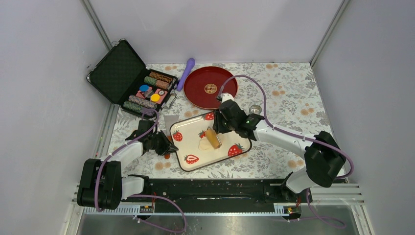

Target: Roll out the dumpling wrappers from the dough

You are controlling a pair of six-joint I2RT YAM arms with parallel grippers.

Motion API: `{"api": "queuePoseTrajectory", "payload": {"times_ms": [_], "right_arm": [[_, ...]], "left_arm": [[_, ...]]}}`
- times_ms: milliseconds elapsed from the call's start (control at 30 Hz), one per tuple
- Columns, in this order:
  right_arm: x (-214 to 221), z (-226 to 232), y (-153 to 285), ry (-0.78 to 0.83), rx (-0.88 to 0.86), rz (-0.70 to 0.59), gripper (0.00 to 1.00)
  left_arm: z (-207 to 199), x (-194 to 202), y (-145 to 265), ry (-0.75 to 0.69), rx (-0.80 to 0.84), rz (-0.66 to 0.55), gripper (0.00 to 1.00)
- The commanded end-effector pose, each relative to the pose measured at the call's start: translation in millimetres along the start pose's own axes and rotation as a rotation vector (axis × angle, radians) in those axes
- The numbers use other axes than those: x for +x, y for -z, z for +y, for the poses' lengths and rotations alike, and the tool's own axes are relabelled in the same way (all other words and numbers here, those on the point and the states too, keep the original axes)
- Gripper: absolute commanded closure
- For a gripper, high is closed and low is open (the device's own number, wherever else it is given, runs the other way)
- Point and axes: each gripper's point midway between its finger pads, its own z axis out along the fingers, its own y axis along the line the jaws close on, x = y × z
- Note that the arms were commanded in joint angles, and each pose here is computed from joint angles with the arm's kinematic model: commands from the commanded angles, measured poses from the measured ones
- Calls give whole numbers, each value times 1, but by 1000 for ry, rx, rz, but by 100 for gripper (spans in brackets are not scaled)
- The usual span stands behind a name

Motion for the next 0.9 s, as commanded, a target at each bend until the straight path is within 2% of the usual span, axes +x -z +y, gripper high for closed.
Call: {"api": "queuePoseTrajectory", "payload": {"times_ms": [0,167,867], "right_arm": [[39,-27,-8,-38,67,129,100],[50,-42,-6,-78,62,169,100],[95,-43,-8,-98,32,363,100]], "left_arm": [[13,-1,0,29,-54,-24,100],[13,-2,0,29,-56,-28,100],[4,-10,4,31,-45,-44,100]]}}
